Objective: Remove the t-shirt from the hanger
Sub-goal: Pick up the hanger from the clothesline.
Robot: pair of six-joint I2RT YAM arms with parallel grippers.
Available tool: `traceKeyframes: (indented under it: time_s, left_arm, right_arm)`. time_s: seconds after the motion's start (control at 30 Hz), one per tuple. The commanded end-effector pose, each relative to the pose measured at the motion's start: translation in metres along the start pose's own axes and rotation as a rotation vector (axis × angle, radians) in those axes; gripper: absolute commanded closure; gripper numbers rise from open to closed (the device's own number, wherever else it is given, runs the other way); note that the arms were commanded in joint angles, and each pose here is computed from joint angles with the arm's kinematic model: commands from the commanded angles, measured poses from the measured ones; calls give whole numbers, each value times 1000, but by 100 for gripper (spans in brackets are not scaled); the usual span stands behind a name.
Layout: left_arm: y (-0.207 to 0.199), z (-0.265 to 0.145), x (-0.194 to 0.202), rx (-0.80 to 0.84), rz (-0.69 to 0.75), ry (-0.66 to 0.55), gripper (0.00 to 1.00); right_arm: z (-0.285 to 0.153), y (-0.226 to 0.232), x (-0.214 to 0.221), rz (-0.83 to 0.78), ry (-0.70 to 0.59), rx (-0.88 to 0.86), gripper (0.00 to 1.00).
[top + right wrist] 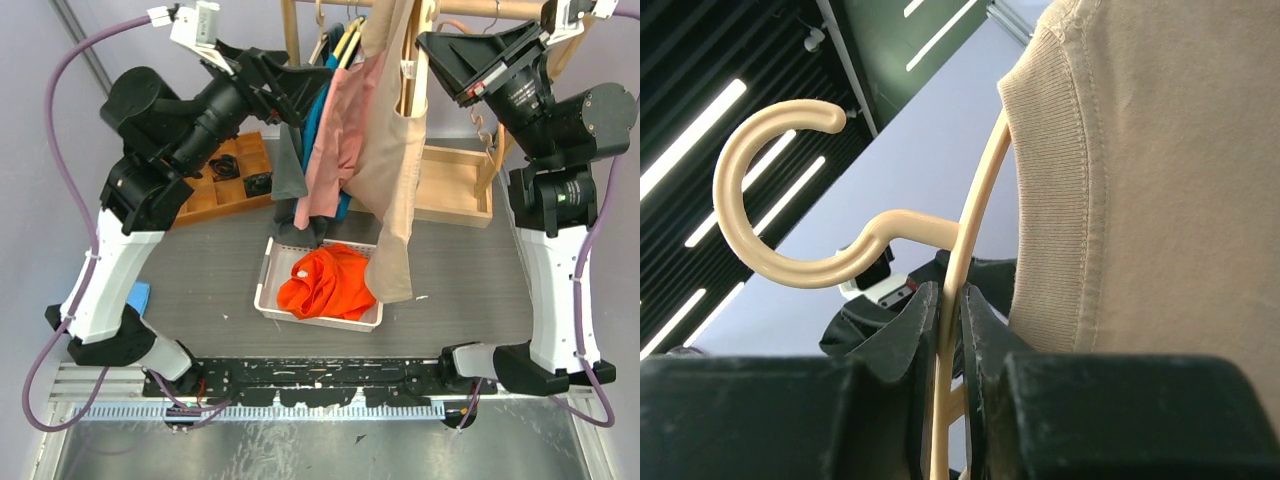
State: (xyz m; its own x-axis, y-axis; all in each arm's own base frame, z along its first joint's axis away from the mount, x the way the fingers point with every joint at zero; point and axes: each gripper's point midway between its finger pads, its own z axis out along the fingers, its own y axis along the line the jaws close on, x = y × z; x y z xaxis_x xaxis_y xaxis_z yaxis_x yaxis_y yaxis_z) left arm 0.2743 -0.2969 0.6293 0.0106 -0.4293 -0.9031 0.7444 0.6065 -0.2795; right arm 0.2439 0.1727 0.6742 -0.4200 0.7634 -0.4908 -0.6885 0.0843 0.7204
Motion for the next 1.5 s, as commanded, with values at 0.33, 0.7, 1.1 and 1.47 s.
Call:
traceKeyframes:
  time_s: [0.33,0.7,1.1,1.47]
  left_arm:
    - [-2,-22,-22,-5,15,-46,0]
    - [1,-13,-12,-6,22,-24,0]
    - [-4,13,21,47,-21,34,0]
    - [-24,42,41,182,-66,30,1]
  right_arm:
    - [-12,109,-45,-183,-213,-248,100]
    - [-21,72,-20,-109,-139,-182,99]
    - [-55,28,24,19,-35,-55,99]
    - [-63,11,43,149,30,-32,100]
